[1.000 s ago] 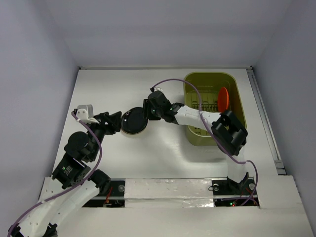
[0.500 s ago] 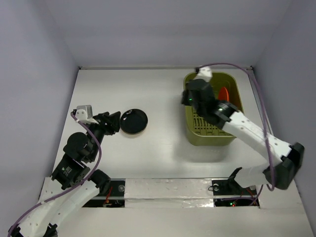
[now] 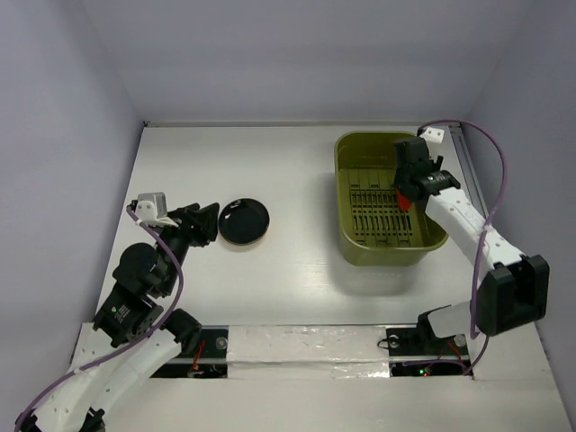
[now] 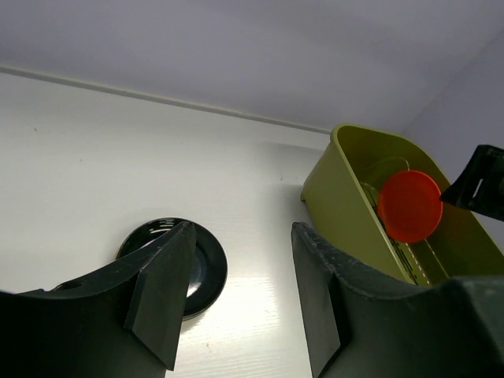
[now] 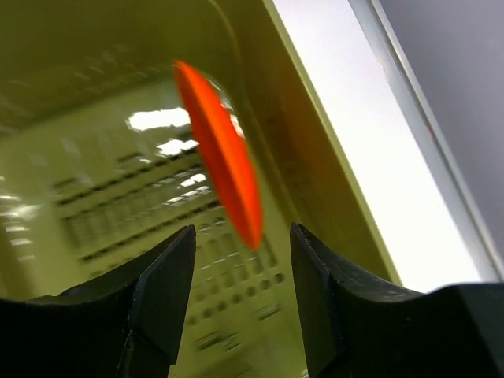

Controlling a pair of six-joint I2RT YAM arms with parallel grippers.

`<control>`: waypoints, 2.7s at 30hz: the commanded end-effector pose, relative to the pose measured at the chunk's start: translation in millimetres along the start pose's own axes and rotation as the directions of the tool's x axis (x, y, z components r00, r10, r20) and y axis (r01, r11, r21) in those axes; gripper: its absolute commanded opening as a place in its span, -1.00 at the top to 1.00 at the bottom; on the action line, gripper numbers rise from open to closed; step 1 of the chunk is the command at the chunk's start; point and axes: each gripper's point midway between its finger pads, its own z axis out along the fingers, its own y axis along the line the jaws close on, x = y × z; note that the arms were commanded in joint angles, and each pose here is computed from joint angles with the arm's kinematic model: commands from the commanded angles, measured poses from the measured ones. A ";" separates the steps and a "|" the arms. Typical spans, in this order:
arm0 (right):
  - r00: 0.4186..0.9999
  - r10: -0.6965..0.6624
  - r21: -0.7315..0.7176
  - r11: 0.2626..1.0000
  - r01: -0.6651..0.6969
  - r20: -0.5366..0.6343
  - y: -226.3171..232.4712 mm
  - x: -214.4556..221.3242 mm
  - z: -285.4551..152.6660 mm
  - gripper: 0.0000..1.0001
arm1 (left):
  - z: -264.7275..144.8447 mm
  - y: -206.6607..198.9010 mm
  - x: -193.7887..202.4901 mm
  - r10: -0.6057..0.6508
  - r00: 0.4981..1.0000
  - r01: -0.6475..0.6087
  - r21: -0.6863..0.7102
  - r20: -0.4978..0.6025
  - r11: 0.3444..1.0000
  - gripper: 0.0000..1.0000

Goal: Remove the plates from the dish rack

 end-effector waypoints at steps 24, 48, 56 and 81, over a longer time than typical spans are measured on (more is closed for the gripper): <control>0.993 -0.048 0.051 0.998 0.043 0.108 -37.2 -80.8 -26.6 1.00 | -1.4 -3.1 -10.2 -0.016 0.999 0.015 0.020 0.045 1.000 -0.02; 0.992 -0.048 -0.905 0.417 -0.085 -0.115 351.3 45.3 -185.0 1.00 | -0.6 5.0 -10.3 -0.012 0.998 0.013 -0.022 0.056 1.000 -0.74; 0.962 -0.111 -0.899 0.394 -0.189 -0.251 392.6 107.3 -166.5 1.00 | 0.0 4.1 -9.6 -0.011 0.999 0.012 -0.019 0.053 1.000 -0.79; 0.962 -0.115 -0.817 0.559 -0.142 -0.246 362.2 127.3 -138.9 0.07 | 2.0 2.0 -6.7 -0.011 0.999 0.011 -0.009 0.044 1.000 -0.98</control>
